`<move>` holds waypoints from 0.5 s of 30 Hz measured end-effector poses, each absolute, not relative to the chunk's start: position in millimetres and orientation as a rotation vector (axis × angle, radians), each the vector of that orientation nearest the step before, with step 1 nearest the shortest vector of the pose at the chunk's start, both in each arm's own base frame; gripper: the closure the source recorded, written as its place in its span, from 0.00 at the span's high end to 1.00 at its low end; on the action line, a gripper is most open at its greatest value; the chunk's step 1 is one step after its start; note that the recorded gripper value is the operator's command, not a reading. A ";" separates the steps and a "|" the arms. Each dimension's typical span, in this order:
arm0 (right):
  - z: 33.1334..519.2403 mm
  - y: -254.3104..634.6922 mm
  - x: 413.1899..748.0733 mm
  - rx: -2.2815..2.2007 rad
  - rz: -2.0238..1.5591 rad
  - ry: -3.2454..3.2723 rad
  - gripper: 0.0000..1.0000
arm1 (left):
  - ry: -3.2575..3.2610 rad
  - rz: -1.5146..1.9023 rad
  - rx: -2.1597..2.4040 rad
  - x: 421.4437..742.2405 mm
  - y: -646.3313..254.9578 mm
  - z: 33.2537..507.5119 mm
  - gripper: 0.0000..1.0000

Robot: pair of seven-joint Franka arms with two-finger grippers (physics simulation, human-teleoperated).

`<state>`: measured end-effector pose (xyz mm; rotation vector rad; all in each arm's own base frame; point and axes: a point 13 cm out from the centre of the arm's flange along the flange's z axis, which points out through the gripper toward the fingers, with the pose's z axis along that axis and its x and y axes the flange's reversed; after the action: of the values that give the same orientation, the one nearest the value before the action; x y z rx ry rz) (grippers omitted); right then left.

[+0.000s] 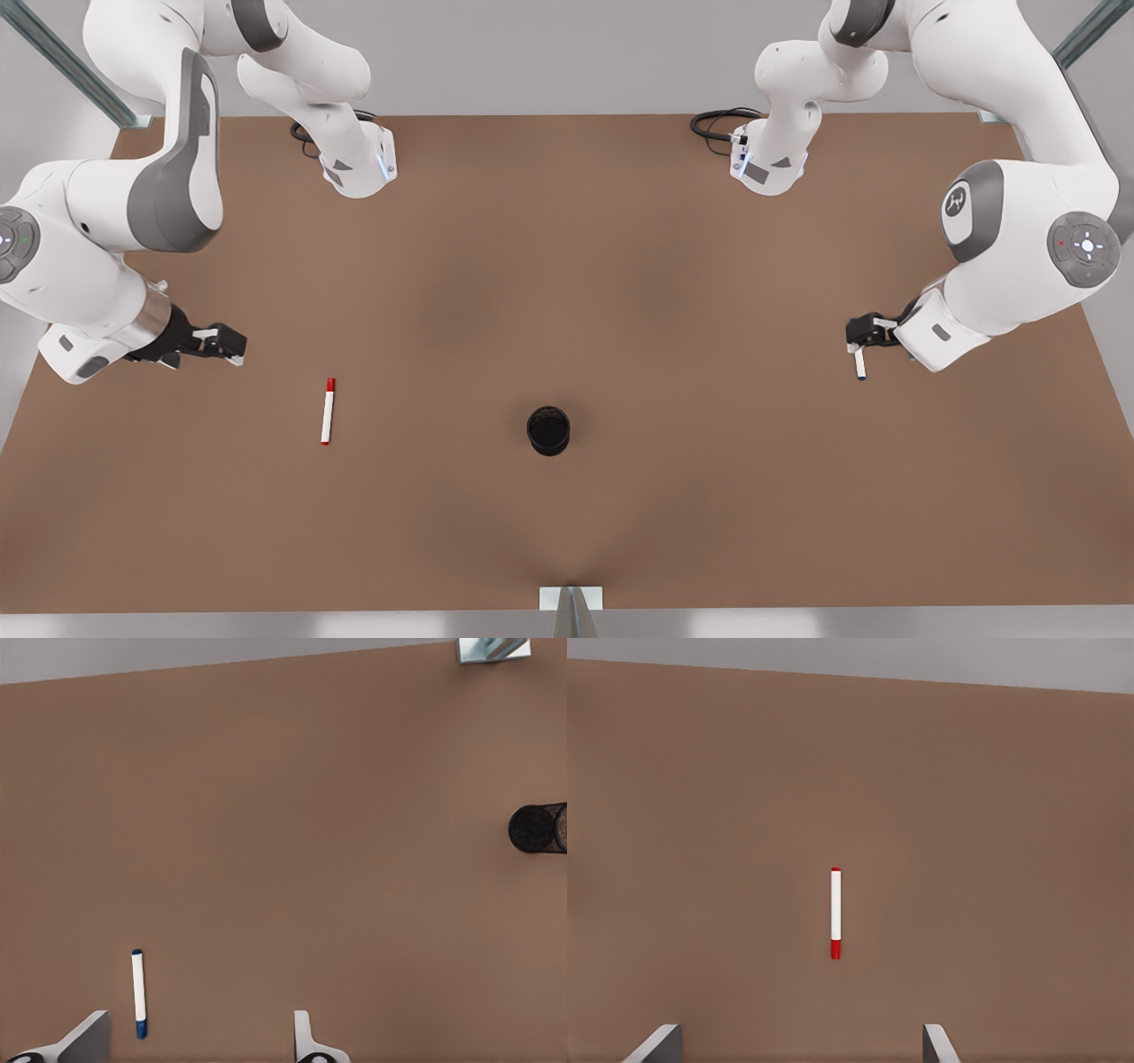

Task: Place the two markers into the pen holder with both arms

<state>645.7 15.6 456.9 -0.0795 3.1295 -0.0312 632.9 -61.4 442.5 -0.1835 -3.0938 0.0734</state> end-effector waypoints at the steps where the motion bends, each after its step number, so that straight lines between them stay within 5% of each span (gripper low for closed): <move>1: 453.9 13.8 647.5 -0.075 -0.031 3.130 1.00 | -3.093 0.073 -0.180 633.3 -59.8 441.7 1.00; 5: 422.4 2.8 657.0 -0.047 -0.030 3.163 1.00 | -3.051 0.063 -0.113 634.1 -34.8 406.8 1.00; 15: 347.6 25.2 669.7 -0.075 -0.020 3.220 1.00 | -2.940 0.126 0.236 565.5 76.6 178.3 1.00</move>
<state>669.7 25.2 347.6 -0.0754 3.2198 -0.0198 565.5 76.6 178.3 0.2361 -2.9397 0.1264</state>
